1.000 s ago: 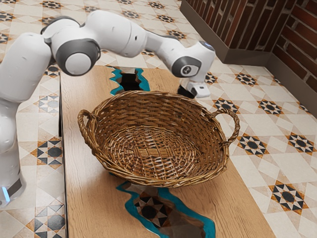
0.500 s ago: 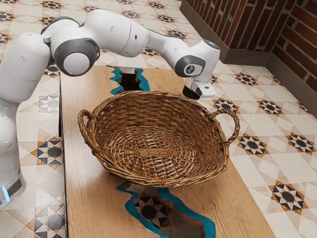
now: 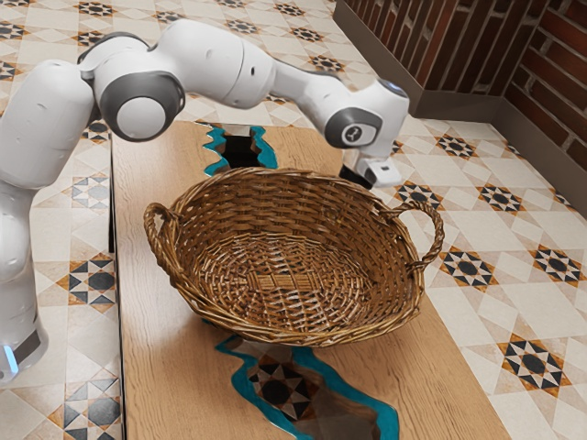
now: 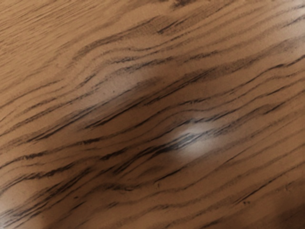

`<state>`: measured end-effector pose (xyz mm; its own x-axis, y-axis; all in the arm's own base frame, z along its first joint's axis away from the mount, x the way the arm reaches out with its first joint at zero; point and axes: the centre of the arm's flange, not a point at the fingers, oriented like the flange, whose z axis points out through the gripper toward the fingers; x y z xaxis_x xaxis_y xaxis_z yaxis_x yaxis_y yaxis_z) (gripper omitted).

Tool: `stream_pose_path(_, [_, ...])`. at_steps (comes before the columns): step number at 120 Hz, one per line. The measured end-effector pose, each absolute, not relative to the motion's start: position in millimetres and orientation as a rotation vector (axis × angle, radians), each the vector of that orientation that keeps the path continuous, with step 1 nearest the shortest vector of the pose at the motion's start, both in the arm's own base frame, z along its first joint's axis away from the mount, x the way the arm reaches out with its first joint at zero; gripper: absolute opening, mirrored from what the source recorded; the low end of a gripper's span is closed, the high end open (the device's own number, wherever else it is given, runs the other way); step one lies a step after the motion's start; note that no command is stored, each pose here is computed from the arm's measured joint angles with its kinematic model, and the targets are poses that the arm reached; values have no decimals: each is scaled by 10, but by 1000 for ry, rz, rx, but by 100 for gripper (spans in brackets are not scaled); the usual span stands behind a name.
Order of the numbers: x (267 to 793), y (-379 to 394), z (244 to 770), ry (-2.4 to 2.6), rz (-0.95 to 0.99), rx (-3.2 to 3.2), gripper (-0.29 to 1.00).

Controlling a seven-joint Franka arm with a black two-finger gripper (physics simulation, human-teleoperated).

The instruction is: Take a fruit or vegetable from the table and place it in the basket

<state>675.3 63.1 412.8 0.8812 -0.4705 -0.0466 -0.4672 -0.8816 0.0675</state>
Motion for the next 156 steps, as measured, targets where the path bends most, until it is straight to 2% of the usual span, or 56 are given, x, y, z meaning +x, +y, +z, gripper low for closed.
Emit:
stream_pose_path(56, [6719,671,4101,-672,-102,2983,70])
stream_pose_path(137, [6650,991,4681,-619,-13,3077,70])
stream_pose_path(156, [6668,942,4663,-624,-15,3072,70])
